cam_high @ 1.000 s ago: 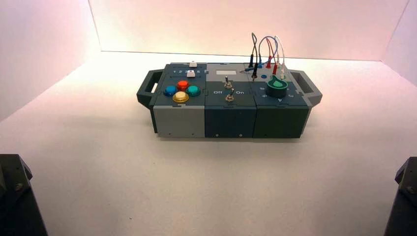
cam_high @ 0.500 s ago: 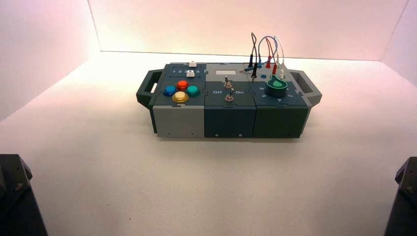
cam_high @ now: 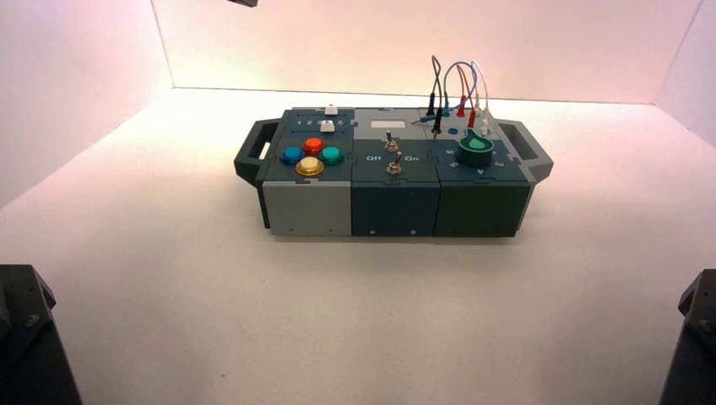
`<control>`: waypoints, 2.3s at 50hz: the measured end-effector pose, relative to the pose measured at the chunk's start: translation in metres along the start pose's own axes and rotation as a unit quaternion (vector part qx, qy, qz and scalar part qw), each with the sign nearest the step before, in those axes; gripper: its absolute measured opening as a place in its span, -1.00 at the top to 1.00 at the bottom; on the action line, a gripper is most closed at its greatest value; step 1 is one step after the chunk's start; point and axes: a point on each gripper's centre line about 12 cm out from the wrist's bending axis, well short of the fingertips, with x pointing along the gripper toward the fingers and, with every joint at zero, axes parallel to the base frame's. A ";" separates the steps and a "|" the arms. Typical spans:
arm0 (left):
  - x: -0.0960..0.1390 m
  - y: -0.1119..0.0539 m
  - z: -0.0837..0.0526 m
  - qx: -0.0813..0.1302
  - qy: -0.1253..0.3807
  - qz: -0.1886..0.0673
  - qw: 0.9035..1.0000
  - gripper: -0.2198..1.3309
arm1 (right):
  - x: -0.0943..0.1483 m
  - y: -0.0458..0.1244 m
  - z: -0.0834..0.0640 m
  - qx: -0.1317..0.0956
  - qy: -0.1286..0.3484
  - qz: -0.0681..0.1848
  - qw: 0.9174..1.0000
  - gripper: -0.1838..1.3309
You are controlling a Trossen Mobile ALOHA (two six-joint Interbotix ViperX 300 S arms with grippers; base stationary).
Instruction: Move the top slider to position 3.
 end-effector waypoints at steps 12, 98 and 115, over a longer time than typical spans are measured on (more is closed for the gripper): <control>0.009 -0.002 0.006 0.017 0.032 -0.005 0.999 0.93 | 0.005 0.028 -0.002 -0.044 0.084 0.052 0.994 0.94; 0.181 -0.033 0.011 0.024 0.143 -0.021 0.989 0.93 | 0.013 0.048 -0.020 -0.126 0.116 0.088 0.981 0.94; 0.192 -0.032 0.007 0.020 0.148 -0.018 0.989 0.93 | 0.014 0.048 -0.021 -0.127 0.116 0.087 0.981 0.94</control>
